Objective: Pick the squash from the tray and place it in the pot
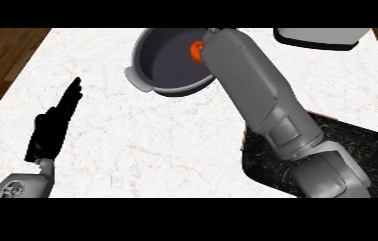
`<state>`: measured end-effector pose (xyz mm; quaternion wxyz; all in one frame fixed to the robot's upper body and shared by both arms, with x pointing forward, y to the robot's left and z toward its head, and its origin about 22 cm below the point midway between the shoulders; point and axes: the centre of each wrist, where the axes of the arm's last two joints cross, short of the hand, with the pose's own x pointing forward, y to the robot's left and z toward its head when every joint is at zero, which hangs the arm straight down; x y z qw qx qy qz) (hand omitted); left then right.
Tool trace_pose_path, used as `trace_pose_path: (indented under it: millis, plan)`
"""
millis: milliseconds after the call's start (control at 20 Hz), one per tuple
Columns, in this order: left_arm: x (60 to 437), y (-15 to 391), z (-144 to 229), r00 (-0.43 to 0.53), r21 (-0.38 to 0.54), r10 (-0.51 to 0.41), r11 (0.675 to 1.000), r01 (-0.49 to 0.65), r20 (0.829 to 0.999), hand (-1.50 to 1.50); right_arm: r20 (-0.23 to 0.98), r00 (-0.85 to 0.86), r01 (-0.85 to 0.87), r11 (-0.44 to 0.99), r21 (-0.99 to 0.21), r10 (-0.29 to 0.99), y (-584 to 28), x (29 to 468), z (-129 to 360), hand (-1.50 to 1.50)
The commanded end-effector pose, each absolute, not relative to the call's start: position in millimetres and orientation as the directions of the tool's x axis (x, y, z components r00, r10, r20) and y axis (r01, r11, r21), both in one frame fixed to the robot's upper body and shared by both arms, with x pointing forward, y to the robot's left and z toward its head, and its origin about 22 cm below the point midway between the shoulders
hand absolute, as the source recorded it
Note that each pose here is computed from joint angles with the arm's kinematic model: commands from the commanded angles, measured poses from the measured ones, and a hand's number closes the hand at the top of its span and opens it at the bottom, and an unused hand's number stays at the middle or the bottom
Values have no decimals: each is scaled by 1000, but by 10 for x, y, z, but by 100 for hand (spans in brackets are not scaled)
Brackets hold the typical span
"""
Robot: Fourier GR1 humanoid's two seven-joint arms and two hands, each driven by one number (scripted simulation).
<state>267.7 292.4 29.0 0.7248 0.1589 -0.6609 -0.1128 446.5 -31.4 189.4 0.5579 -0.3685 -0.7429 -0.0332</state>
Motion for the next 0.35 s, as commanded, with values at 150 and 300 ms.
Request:
trace_pose_path:
  millis: [150, 300]
  plan:
    - [2669, 2954, 225, 136, 366, -354, 927, -78, 925, 0, 904, -163, 530, 808, -258, 396, -430, 4394, 1640, -150]
    - [2549, 3140, 126, 164, 383, -366, 920, -85, 916, 0, 907, -190, 499, 832, -240, 375, -365, 4276, 1508, -150]
